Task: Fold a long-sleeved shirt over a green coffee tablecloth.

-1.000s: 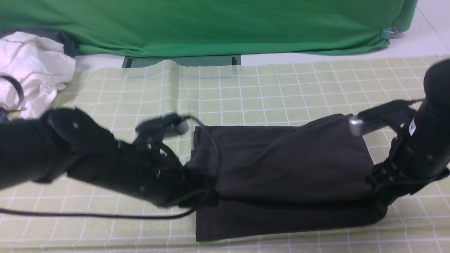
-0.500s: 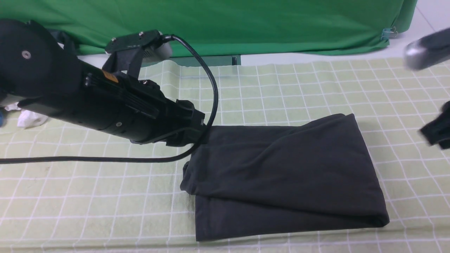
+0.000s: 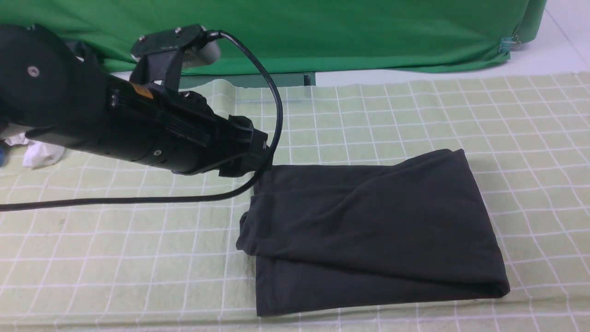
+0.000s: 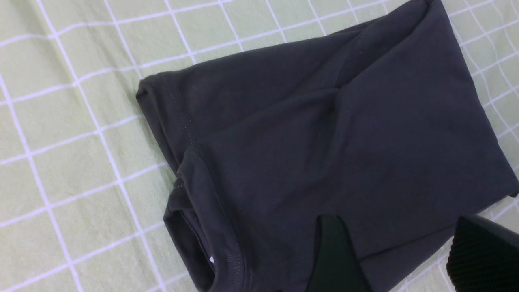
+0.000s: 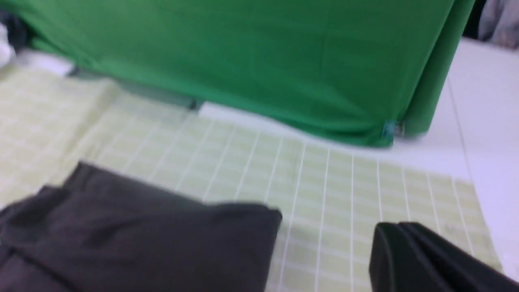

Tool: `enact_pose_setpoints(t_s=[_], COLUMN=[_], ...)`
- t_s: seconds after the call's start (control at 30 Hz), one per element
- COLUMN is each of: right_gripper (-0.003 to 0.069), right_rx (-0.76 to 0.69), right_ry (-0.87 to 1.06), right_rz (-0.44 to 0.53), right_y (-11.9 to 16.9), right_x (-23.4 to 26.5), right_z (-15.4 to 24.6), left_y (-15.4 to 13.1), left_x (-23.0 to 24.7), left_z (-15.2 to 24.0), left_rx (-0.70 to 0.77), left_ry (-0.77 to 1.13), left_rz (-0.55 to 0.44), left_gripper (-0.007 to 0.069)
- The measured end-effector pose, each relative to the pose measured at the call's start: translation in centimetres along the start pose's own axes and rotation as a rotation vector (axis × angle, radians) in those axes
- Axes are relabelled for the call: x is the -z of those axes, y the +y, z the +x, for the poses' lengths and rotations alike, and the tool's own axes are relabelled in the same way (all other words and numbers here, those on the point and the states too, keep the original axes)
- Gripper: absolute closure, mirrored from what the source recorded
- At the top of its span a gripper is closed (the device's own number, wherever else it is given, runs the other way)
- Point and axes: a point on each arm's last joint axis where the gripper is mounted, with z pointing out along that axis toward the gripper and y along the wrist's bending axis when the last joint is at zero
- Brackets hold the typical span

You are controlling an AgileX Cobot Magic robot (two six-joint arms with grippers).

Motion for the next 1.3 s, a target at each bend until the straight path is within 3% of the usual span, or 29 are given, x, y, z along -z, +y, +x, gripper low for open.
enact_pose_setpoints(t_s=[0.33,0.67,1.3], right_gripper=[0.0651,0.0636,0.0576], right_rx=[0.005,0.007,0.011], right_ry=[-0.195,-0.253,-0.243], right_rz=[-0.003,-0.001,-0.001], right_y=[0.7,0.7,0.8], right_x=[-4.3,-4.4,-4.5], right_z=[7.4,7.5,8.3], left_y=[0.1,0.1,0.7], left_x=[0.0,0.0,0.3], left_z=[-0.1,0.0,-2.3], left_rx=[0.000,-0.008,-0.028], left_ry=[-0.005,-0.004,-0.253], left_rz=[-0.005,-0.011,-0.083], left_gripper=[0.0242,0.0242,0.0242])
